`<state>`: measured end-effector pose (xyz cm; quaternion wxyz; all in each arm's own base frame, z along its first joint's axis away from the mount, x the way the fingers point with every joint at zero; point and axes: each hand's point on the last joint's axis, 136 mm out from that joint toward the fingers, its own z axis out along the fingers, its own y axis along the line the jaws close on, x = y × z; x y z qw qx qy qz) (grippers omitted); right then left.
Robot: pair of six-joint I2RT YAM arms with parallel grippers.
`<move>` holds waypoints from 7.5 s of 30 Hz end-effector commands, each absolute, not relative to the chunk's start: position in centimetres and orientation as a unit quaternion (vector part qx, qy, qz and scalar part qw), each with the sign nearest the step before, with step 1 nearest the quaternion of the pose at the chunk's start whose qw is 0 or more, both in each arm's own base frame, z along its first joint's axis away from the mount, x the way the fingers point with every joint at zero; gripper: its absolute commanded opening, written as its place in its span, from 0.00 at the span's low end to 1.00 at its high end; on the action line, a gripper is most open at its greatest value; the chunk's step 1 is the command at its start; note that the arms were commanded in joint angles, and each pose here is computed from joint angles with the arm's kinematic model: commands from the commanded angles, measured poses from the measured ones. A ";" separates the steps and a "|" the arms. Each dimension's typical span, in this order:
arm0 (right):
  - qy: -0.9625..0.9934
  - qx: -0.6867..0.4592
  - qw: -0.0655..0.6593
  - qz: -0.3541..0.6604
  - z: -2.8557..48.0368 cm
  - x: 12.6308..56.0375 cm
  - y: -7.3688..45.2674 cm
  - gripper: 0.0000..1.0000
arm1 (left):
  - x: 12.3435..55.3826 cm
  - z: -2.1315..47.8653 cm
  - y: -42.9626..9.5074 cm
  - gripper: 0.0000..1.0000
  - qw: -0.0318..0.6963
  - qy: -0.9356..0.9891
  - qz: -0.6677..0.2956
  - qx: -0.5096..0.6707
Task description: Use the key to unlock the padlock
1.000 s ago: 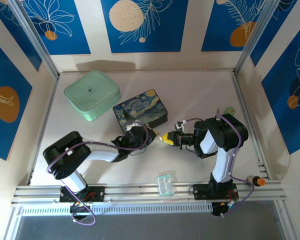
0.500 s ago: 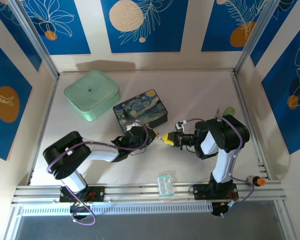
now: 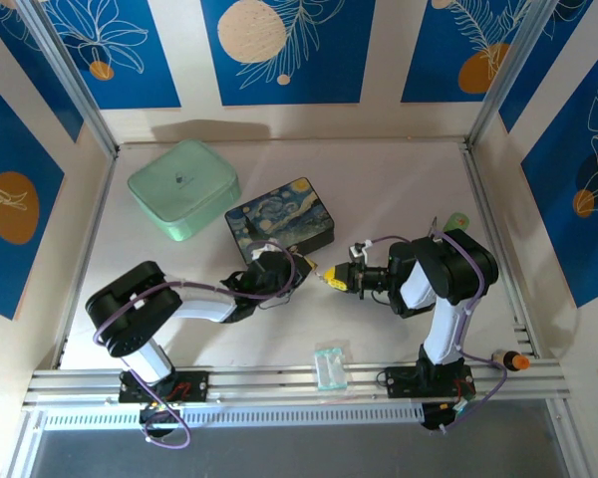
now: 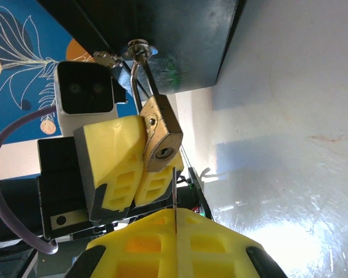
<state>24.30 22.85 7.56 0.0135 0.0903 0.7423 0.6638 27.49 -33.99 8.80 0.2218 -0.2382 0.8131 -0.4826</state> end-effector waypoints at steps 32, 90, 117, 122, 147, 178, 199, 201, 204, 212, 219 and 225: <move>0.735 0.073 0.032 0.673 8.6 25.9 22.9 0.00 | 27.0 10.0 -34.8 0.00 0.181 0.789 -0.529 -0.254; 0.732 0.077 0.043 0.676 9.0 27.7 23.0 0.00 | 25.7 11.7 -36.7 0.00 0.137 0.766 -0.577 -0.248; 0.736 0.102 0.041 0.668 7.7 29.2 24.2 0.00 | 25.4 11.6 -38.2 0.00 0.124 0.767 -0.581 -0.243; 0.734 0.105 0.043 0.669 7.9 29.6 24.4 0.00 | 24.9 11.5 -38.8 0.00 0.121 0.776 -0.574 -0.232; 0.737 0.099 0.031 0.668 6.0 30.0 22.8 0.00 | 23.2 11.0 -39.0 0.00 0.081 0.755 -0.602 -0.245; 0.769 0.105 0.017 0.630 4.3 25.9 21.9 0.00 | 27.6 3.8 -35.2 0.00 0.180 0.871 -0.406 -0.211; 0.920 0.012 0.090 0.381 3.5 26.0 20.3 0.12 | 26.3 1.0 -31.4 0.32 0.194 0.912 -0.302 -0.197; 0.921 -0.005 0.089 0.380 3.7 25.8 20.6 0.21 | 26.2 1.1 -30.9 0.37 0.203 0.913 -0.294 -0.199; 0.922 -0.029 0.081 0.377 3.7 25.6 21.1 0.24 | 26.1 1.9 -30.2 0.47 0.219 0.914 -0.283 -0.193; 0.930 -0.054 0.093 0.351 2.8 26.3 21.6 0.23 | 24.9 3.7 -28.9 0.52 0.251 0.911 -0.276 -0.175; 0.926 -0.063 0.066 0.365 2.1 26.0 22.8 0.22 | 24.0 5.5 -27.8 0.52 0.273 0.913 -0.261 -0.153; 0.938 -0.050 0.018 0.343 1.4 21.3 21.7 0.20 | 23.1 6.5 -27.3 0.53 0.279 0.910 -0.270 -0.145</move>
